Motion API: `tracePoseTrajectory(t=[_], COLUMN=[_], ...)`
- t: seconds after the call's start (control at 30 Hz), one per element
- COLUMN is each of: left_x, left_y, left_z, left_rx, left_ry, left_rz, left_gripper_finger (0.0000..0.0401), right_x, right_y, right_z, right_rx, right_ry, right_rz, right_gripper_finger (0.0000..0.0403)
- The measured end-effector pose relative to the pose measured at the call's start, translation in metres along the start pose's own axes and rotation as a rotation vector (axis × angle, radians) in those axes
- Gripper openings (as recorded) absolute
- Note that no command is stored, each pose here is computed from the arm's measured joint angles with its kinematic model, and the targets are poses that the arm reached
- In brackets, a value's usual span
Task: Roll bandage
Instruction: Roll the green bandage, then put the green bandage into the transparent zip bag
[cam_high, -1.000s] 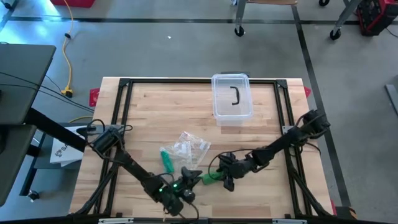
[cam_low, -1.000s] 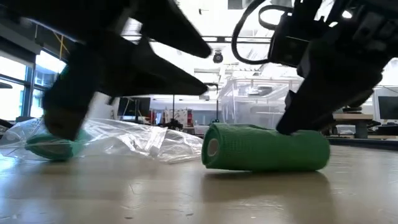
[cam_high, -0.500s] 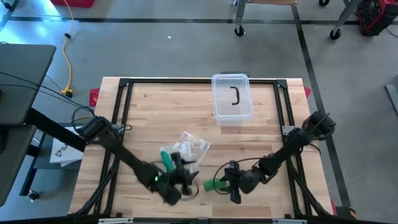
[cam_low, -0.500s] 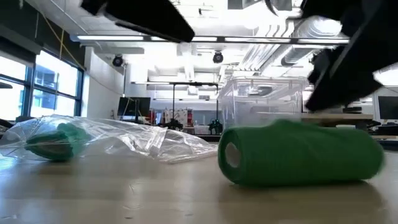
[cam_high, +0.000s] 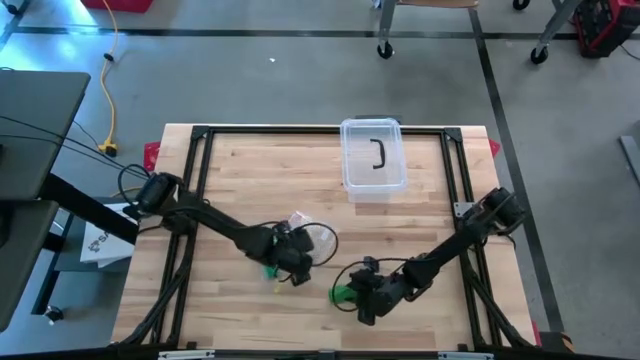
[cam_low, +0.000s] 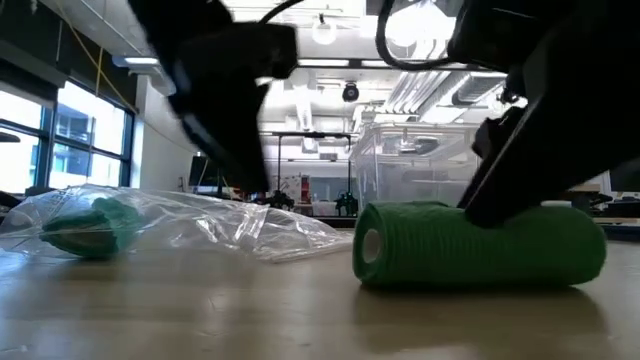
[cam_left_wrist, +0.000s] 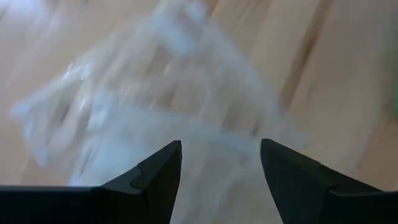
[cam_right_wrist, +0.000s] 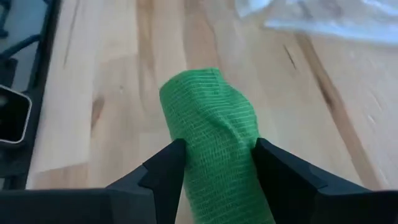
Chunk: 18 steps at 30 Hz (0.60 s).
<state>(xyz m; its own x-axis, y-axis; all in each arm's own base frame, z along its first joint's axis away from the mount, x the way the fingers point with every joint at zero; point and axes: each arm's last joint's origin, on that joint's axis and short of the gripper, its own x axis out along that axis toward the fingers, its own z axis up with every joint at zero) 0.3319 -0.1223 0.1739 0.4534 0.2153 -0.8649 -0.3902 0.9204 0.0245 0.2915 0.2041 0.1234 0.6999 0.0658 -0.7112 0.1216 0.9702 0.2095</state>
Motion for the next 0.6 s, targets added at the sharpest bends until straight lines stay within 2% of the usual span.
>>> tracePoseTrajectory(t=[0.1, 0.2, 0.4, 0.5, 0.6], left_x=[-0.006, -0.015, -0.029, -0.026, -0.014], left_y=[-0.001, -0.004, 0.001, -0.005, -0.025], left_z=[-0.018, -0.036, -0.056, -0.051, -0.039], left_rx=[0.044, 0.106, 0.096, 0.074, 0.190], left_ry=[0.081, 0.138, 0.188, 0.105, -0.059], left_rz=[0.080, 0.159, 0.315, 0.282, 0.162], left_gripper_finger=[0.0213, 0.0213, 0.0213, 0.0213, 0.0213], right_x=[-0.005, -0.014, -0.035, -0.033, -0.029], right_y=[0.003, 0.010, 0.032, 0.027, 0.016], right_z=[-0.007, -0.010, 0.009, 0.021, 0.033], right_rx=[0.026, 0.019, -0.043, -0.133, -0.165], right_ry=[0.014, 0.012, -0.046, -0.050, -0.041], right_rz=[-0.038, -0.025, 0.055, 0.022, -0.031], right_gripper_finger=[0.0185, 0.0185, 0.0185, 0.0185, 0.0185])
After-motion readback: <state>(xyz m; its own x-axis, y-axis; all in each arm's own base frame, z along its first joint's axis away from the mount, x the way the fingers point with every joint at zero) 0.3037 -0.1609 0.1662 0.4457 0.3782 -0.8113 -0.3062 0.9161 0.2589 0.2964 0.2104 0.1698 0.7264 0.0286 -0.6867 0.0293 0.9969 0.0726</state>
